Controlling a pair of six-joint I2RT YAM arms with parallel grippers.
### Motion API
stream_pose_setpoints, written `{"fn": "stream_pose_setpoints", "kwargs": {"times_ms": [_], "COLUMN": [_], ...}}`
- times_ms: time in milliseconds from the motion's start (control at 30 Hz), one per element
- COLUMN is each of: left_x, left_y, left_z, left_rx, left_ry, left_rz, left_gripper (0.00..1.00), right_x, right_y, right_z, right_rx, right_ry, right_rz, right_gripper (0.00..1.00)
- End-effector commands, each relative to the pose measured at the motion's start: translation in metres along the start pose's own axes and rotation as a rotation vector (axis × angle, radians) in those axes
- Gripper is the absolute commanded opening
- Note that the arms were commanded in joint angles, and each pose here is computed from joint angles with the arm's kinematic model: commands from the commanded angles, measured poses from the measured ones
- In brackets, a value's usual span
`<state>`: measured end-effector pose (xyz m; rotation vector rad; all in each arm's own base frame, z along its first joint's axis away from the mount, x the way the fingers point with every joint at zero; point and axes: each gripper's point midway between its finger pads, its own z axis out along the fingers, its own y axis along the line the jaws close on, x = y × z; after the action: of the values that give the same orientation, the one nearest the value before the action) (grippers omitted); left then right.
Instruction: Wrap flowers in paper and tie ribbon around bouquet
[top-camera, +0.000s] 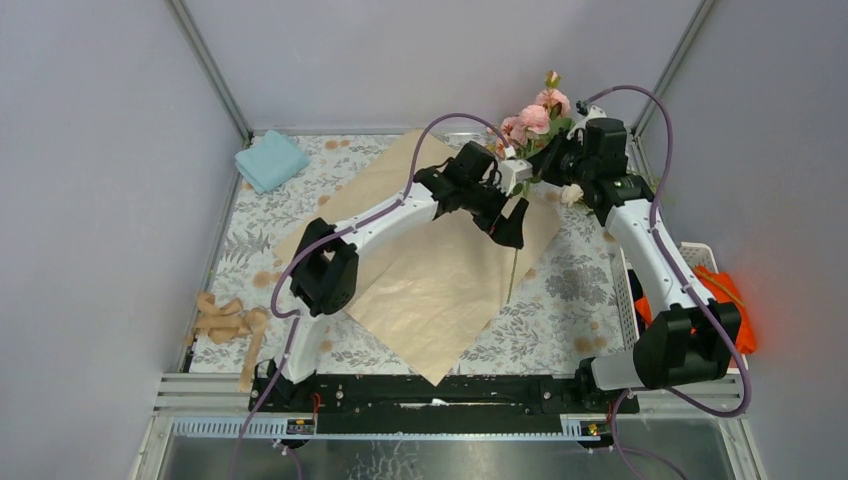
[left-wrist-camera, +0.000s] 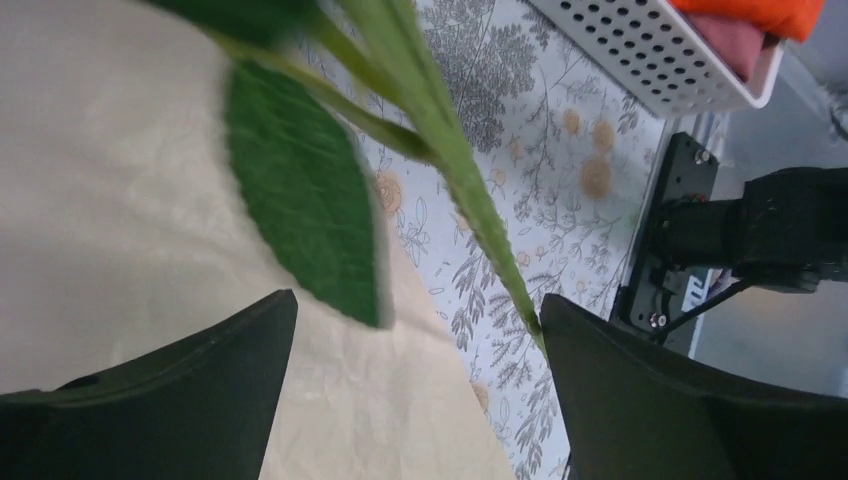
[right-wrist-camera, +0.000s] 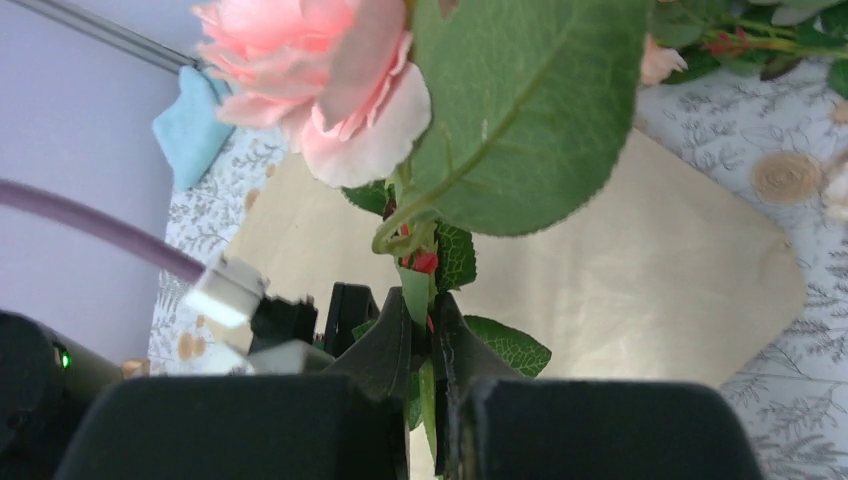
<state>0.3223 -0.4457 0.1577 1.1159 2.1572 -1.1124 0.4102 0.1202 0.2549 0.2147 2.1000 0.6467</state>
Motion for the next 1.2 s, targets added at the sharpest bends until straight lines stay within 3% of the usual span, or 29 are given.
{"fn": "stream_pose_setpoints", "kwargs": {"times_ms": [0,67,133,267,333,500,533,600,633,667,833,1000,1167], "left_x": [-0.045,-0.04,-0.04,-0.043,-0.047,-0.05,-0.048,-0.038,-0.032,-0.02,0.041,0.097,0.115], "left_y": [-0.024,-0.031,-0.037,-0.033,-0.03,-0.011,-0.002,0.022,0.043,0.061,0.147,0.205,0.231], "left_z": [-0.02,-0.022,-0.028,-0.036,-0.042,-0.067,-0.074,-0.09,-0.103,-0.111,-0.127,-0.098,-0.092], "left_rx": [0.071,0.103,0.118,0.09,0.086,0.09,0.076,0.038,0.012,-0.01,-0.166,-0.295,-0.394], "left_ry": [-0.15,-0.145,-0.151,-0.176,-0.189,-0.227,-0.238,-0.251,-0.267,-0.268,-0.22,-0.065,-0.049], "left_rz": [0.026,0.028,0.033,-0.007,-0.053,-0.206,-0.246,-0.342,-0.398,-0.461,-0.646,-0.756,-0.75], "left_gripper": [0.98,0.95,0.81,0.17,0.02,0.0,0.0,0.0,0.0,0.0,0.0,0.0,0.0], "right_x": [-0.016,-0.017,-0.018,-0.014,-0.012,-0.008,-0.007,-0.009,-0.01,-0.014,-0.029,-0.03,-0.025], "right_y": [0.047,0.053,0.06,0.073,0.078,0.08,0.077,0.071,0.063,0.053,-0.031,-0.114,-0.156], "right_z": [-0.019,-0.02,-0.021,-0.022,-0.021,-0.016,-0.012,-0.009,-0.006,-0.003,0.002,-0.01,-0.03], "right_rx": [-0.152,-0.172,-0.205,-0.282,-0.315,-0.333,-0.321,-0.291,-0.244,-0.186,0.237,0.629,0.654], "right_ry": [-0.053,-0.059,-0.056,-0.027,-0.011,0.015,0.025,0.034,0.035,0.031,0.055,0.248,0.393], "right_rz": [-0.038,-0.041,-0.042,-0.03,-0.021,-0.021,-0.03,-0.083,-0.116,-0.152,-0.418,-0.641,-0.668], "right_gripper": [0.0,0.0,0.0,0.0,0.0,0.0,0.1,0.72,0.93,0.99,1.0,1.0,1.0]}}
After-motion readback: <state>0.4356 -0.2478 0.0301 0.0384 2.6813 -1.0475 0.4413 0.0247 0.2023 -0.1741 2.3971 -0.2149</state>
